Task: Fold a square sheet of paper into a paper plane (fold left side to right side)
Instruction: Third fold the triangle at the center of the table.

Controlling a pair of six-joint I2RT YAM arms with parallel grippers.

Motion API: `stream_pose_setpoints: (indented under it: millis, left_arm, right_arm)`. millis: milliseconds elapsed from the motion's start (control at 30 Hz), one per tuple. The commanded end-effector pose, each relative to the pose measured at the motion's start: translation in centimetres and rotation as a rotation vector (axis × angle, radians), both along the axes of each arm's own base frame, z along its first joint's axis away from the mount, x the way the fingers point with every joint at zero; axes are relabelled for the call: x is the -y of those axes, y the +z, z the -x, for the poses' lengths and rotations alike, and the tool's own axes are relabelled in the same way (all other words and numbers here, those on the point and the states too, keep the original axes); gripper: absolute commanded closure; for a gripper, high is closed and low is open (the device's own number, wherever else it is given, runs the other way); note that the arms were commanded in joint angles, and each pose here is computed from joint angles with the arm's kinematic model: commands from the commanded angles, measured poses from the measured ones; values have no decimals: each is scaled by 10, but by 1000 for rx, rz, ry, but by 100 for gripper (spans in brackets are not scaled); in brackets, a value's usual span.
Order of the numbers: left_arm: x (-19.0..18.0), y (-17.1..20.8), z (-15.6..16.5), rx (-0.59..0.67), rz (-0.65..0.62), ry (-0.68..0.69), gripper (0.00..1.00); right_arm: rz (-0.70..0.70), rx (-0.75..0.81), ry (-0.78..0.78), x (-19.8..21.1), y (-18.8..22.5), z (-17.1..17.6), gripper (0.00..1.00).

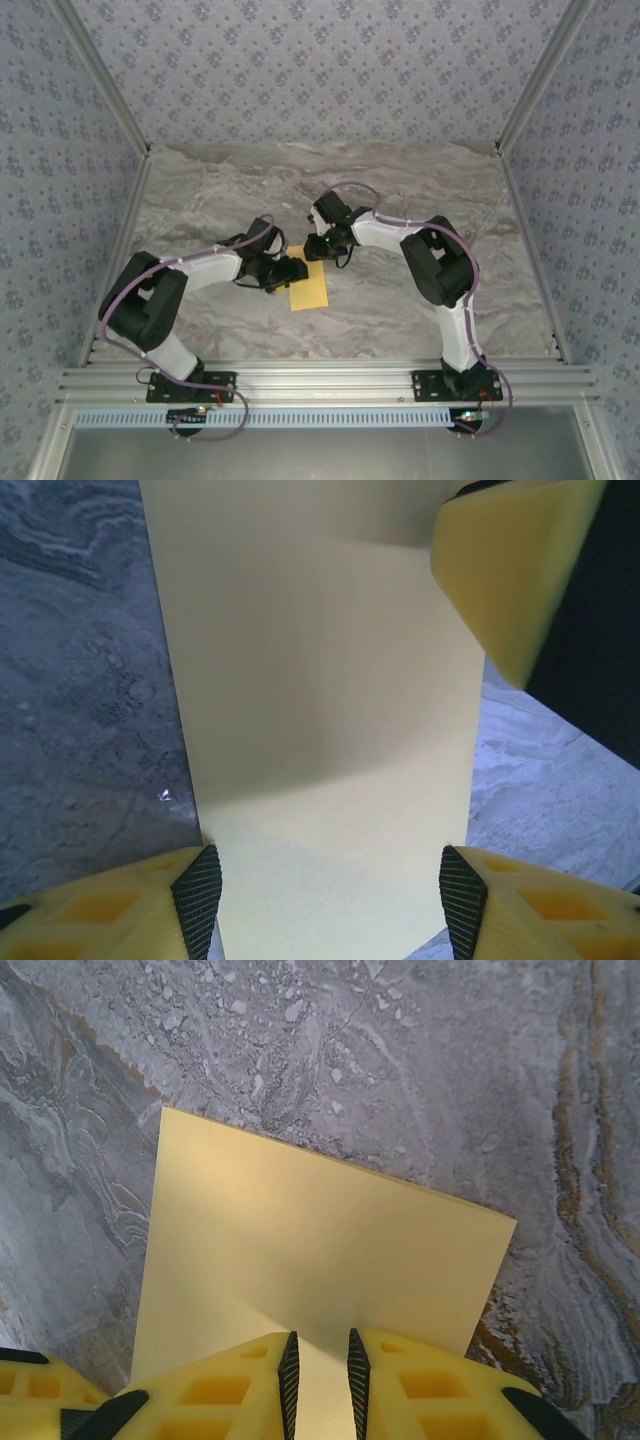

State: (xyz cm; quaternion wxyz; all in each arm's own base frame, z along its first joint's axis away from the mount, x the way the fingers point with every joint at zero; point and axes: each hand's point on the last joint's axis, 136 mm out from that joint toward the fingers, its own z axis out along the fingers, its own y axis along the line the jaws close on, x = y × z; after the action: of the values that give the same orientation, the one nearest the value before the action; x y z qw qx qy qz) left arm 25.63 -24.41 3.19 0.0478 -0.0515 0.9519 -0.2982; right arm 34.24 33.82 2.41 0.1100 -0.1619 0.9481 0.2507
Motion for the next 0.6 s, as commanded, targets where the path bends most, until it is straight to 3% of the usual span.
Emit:
stream_pose_setpoints:
  millis: [0, 567]
  left_arm:
    - [0, -2, 0, -6, -29, -10, 38]
    - [-10, 9, -3, 32, -78, 7, 37]
  right_arm:
    - [43, -44, 11, 9, -18, 12, 77]
    - [45, -35, -2, 21, -16, 5, 82]
